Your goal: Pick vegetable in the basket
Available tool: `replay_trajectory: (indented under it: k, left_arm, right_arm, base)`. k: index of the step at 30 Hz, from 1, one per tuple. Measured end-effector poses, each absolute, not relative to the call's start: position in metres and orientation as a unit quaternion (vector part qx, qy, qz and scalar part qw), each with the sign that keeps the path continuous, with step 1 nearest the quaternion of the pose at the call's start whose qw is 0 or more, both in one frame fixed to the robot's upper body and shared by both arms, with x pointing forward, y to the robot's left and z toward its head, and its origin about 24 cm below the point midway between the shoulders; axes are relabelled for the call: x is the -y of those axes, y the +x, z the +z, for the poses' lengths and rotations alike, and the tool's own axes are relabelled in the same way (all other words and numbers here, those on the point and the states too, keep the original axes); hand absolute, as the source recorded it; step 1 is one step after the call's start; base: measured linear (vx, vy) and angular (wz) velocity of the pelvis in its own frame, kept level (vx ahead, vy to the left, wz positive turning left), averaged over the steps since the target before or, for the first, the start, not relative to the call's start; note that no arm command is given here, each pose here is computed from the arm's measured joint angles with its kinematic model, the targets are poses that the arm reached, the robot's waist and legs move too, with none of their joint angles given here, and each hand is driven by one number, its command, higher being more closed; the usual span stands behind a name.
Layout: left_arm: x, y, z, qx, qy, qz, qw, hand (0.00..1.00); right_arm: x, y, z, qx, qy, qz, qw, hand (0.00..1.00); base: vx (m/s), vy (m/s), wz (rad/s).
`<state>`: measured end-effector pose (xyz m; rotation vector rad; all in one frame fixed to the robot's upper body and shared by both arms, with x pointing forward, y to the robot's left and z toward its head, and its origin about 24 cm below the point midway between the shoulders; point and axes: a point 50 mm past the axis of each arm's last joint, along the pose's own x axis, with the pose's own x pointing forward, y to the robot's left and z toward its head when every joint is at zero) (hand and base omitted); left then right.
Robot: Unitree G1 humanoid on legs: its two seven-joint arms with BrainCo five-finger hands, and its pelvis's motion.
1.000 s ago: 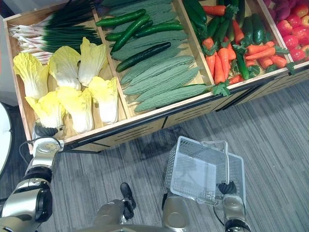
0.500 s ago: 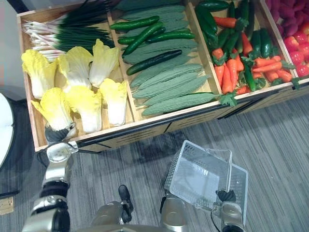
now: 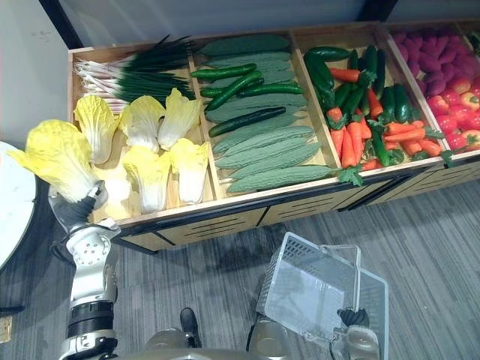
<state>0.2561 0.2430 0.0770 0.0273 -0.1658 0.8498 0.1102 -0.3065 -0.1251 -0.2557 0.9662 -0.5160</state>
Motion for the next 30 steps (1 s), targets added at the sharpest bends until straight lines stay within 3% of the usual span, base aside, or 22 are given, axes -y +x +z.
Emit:
replay_trajectory:
  k: [4,8,12,15,19,25,30]
  left_arm:
    - [-0.230,0.256,0.103,0.141,0.024,0.395,0.907,1.00]
    - [-0.198,0.254,0.121,0.201,0.067,0.297,0.931,1.00]
    - [-0.169,0.251,0.120,0.226,0.139,0.149,0.953,1.00]
    - [-0.158,0.250,0.120,0.241,0.163,0.093,0.952,1.00]
    - [-0.140,0.247,0.120,0.260,0.187,-0.002,0.947,1.00]
    - [-0.114,0.243,0.117,0.260,0.173,-0.137,0.940,1.00]
    - [-0.074,0.231,0.127,0.289,0.168,-0.306,0.891,1.00]
  right_arm:
    - [0.309,0.104,-0.126,-0.466,-0.131,-0.240,0.842,1.00]
    - [0.325,0.110,-0.116,-0.464,-0.197,-0.200,0.840,1.00]
    - [0.355,0.152,-0.069,-0.388,-0.364,-0.101,0.841,1.00]
    - [0.359,0.177,-0.041,-0.329,-0.447,-0.044,0.831,1.00]
    - [0.347,0.196,-0.021,-0.275,-0.514,0.049,0.811,1.00]
    - [0.332,0.211,-0.005,-0.225,-0.553,0.099,0.796,1.00]
    - [0.326,0.227,0.030,-0.158,-0.601,0.117,0.775,1.00]
  base:
    - [-0.04,-0.035,-0.09]
    - [-0.04,-0.013,-0.39]
    - [-0.02,-0.015,-0.78]
    - [0.02,-0.010,-0.84]
    - [0.04,-0.017,-0.81]
    - [-0.01,-0.013,-0.65]
    - [-0.03,-0.066,-0.43]
